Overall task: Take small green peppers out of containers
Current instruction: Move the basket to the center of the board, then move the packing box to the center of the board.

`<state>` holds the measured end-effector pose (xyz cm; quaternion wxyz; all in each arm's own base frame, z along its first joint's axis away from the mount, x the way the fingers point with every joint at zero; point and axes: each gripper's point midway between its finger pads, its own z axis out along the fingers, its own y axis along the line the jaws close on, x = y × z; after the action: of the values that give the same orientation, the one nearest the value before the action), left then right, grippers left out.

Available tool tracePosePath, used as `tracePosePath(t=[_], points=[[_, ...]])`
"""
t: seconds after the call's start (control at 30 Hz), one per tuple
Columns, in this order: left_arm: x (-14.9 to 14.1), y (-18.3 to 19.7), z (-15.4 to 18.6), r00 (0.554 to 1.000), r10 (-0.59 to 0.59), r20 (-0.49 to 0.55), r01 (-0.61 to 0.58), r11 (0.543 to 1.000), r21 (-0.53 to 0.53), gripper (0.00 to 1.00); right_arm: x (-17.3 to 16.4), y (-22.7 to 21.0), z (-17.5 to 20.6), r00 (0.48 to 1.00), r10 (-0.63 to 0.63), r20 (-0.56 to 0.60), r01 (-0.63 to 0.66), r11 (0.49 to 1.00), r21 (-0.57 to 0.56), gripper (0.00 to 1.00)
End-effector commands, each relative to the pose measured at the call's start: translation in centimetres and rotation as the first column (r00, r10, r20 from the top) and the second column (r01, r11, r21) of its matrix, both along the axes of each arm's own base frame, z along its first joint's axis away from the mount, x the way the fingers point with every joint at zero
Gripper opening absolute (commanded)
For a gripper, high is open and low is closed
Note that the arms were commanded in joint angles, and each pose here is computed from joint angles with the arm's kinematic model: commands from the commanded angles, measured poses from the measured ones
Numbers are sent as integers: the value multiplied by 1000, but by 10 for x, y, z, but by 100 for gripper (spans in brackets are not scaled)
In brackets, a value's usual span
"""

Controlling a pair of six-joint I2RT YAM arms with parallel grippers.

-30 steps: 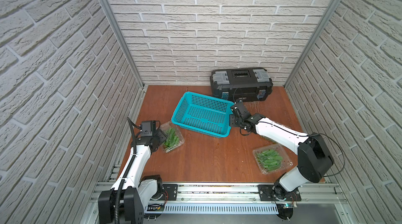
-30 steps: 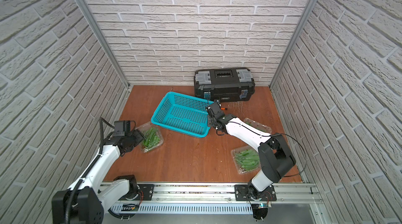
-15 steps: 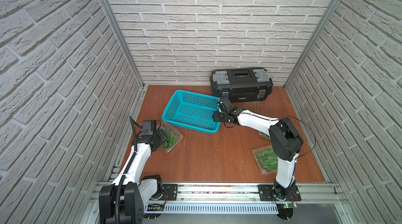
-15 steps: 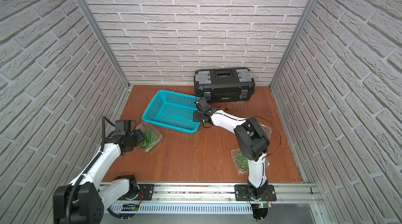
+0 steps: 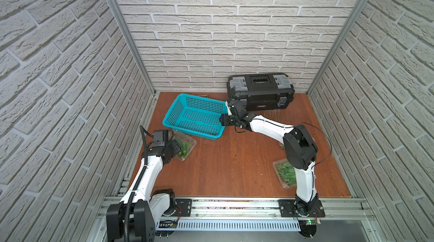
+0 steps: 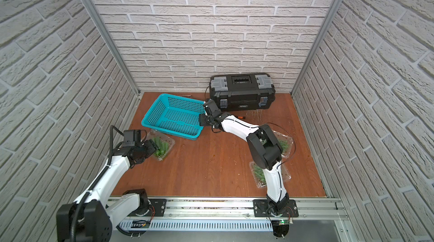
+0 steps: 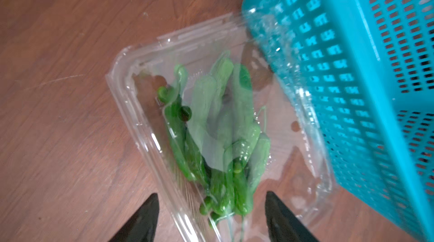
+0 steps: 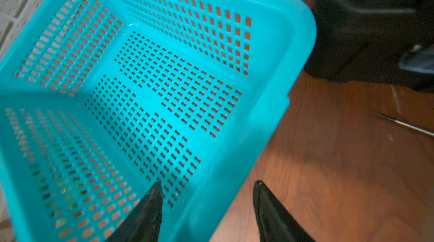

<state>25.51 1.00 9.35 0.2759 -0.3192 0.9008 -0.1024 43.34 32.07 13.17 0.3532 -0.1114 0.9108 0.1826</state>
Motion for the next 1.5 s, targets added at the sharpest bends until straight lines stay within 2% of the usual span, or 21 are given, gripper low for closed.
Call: tracePosePath(t=[0.0, 0.13, 0.2, 0.33, 0.5, 0.63, 0.7, 0.8, 1.0, 1.13, 1.27, 1.47], points=[[-6, 10, 10, 997, 67, 42, -67, 998, 18, 71, -36, 20, 53, 971, 144, 190, -139, 989, -42, 63], [-11, 20, 24, 986, 138, 96, -142, 989, 37, 75, -76, 33, 46, 952, 245, 185, -238, 969, -62, 63], [-10, 28, 31, 979, 155, 129, -165, 984, 65, 81, -87, 40, 36, 948, 284, 147, -278, 959, -59, 63], [3, 46, 39, 972, 177, 152, -192, 977, 96, 85, -93, 46, 27, 949, 294, 117, -291, 956, -46, 63], [29, 69, 42, 979, 163, 126, -178, 977, 118, 86, -92, 47, 33, 945, 303, 126, -299, 953, -49, 63], [48, 82, 38, 975, 154, 162, -165, 985, 51, 87, -91, 42, 32, 944, 304, 129, -294, 951, -90, 63], [61, 79, 32, 975, 121, 187, -121, 993, -12, 87, -91, 39, 31, 945, 302, 124, -290, 951, -110, 63], [70, 73, 14, 988, 80, 135, -71, 995, -68, 87, -91, 34, 29, 947, 295, 125, -279, 952, -128, 63], [76, 73, -13, 991, 100, 91, -89, 990, -112, 87, -92, 27, 28, 949, 289, 125, -270, 952, -145, 63], [82, 60, -17, 996, 31, 80, -24, 996, -91, 87, -96, 27, 27, 945, 304, 122, -287, 947, -145, 63], [85, 23, -28, 994, -102, 31, 105, 991, -85, 87, -104, 33, 23, 930, 352, 104, -338, 932, -128, 63], [76, -35, -40, 955, -296, -31, 292, 953, -81, 86, -112, 34, 19, 921, 379, 90, -370, 923, -107, 64]])
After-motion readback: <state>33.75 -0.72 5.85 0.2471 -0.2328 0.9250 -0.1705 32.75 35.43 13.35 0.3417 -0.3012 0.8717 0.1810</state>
